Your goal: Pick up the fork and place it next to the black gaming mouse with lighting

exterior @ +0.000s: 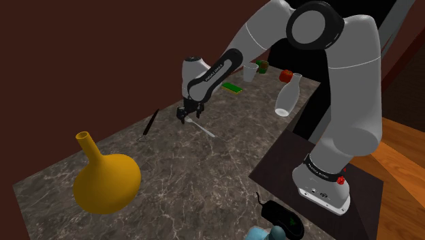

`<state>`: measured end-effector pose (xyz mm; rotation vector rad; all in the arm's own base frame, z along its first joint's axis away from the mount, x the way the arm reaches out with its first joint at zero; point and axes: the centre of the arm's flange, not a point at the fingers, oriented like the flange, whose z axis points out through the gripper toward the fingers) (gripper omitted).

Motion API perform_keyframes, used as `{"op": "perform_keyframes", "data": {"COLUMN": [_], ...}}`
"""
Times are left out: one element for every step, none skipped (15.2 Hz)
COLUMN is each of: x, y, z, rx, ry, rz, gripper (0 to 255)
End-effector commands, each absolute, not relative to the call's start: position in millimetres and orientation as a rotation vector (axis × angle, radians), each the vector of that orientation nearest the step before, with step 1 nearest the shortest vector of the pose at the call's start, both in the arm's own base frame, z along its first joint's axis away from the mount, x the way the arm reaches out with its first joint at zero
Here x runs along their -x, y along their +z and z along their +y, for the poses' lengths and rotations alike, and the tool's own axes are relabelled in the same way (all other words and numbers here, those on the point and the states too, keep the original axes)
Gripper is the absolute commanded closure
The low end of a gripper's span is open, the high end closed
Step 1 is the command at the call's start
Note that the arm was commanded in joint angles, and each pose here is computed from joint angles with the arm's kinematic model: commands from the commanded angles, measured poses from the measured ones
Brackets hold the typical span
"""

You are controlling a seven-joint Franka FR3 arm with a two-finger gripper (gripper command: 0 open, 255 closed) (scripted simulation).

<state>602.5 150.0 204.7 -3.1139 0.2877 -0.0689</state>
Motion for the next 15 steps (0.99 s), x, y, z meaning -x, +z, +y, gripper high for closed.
{"op": "perform_keyframes", "data": {"x": [-602.5, -602.5, -602.5, -602.5, -602.5, -602.5, -602.5, -602.5, -602.5, -602.4, -602.6, -602.1, -602.4, -603.1, -602.6], "y": [203.9, 203.9, 203.9, 203.9, 203.9, 203.9, 203.9, 203.9, 203.9, 203.7, 202.8, 202.5, 202.6, 203.1, 203.1], "z": [150.3, 150.3, 150.3, 150.3, 150.3, 150.3, 150.3, 150.3, 150.3, 150.3, 149.7, 149.3, 148.8, 148.7, 147.9], "rx": [3.114, 3.114, 3.114, 3.114, 3.114, 3.114, 3.114, 3.114, 3.114, 3.114, 3.114, 3.114, 3.114, 3.114, 3.114], "ry": [-0.069, -0.069, -0.069, -0.069, -0.069, -0.069, -0.069, -0.069, -0.069, -0.069, -0.069, -0.069, -0.069, -0.069, -0.069], "rz": [0.288, 0.288, 0.288, 0.288, 0.288, 0.288, 0.288, 0.288, 0.288, 0.288, 0.288, 0.288, 0.288, 0.288, 0.288], "gripper": [0, 0, 0, 0, 0, 0, 255, 255, 255, 255, 255, 255, 255, 255, 255]}}
